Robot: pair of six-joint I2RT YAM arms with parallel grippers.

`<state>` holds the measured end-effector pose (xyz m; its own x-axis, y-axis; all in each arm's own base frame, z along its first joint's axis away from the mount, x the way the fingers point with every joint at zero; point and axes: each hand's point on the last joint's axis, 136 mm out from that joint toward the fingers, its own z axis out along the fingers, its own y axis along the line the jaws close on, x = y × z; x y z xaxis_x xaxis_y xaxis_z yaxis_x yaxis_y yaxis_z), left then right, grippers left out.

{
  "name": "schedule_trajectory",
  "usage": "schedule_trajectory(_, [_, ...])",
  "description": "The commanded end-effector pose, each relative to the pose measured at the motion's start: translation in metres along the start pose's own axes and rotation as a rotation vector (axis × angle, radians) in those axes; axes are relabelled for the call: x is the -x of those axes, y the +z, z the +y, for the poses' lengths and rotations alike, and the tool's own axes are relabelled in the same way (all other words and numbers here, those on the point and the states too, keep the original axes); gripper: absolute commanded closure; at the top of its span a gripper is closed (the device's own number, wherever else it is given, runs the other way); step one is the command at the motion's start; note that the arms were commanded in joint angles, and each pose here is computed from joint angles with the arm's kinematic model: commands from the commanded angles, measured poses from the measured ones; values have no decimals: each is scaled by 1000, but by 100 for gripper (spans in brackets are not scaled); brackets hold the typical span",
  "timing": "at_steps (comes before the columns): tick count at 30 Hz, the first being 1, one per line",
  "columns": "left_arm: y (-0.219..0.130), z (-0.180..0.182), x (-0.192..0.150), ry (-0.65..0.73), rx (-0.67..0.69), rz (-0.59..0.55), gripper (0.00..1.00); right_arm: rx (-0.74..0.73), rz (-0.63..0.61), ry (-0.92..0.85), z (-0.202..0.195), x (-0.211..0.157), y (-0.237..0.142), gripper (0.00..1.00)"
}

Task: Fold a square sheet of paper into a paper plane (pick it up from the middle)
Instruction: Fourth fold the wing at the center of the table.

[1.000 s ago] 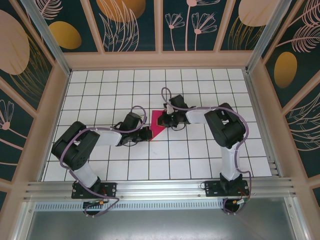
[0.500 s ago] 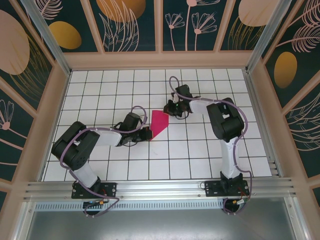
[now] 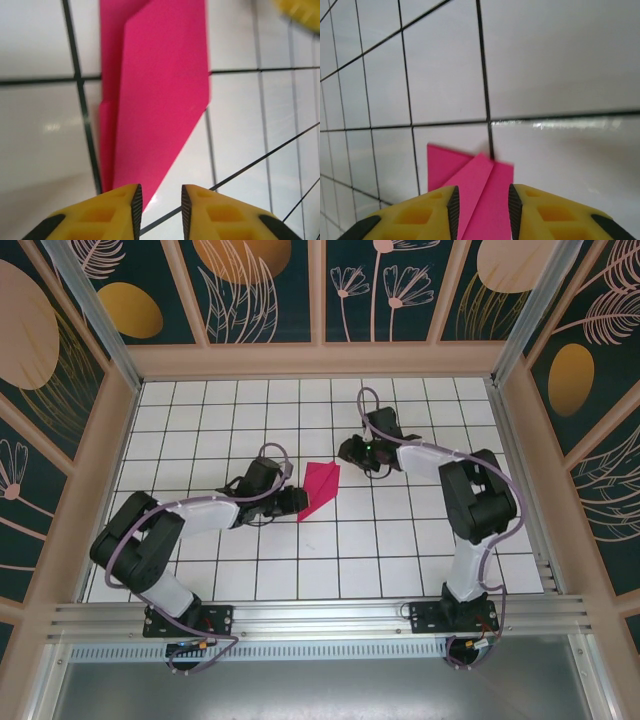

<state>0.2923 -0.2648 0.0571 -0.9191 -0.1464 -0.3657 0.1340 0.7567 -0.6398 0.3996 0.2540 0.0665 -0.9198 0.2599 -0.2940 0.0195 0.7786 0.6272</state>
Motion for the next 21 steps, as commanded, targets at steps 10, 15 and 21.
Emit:
schedule_trajectory(10, [0,-12,38,4,2,-147,64,42,113,73,31,-63,20,56])
schedule_trajectory(15, [11,-4,37,-7,15,-136,71,21,129,105,27,-66,32,58])
schedule_trajectory(21, [20,2,38,-18,32,-132,77,30,135,102,28,-64,38,61])
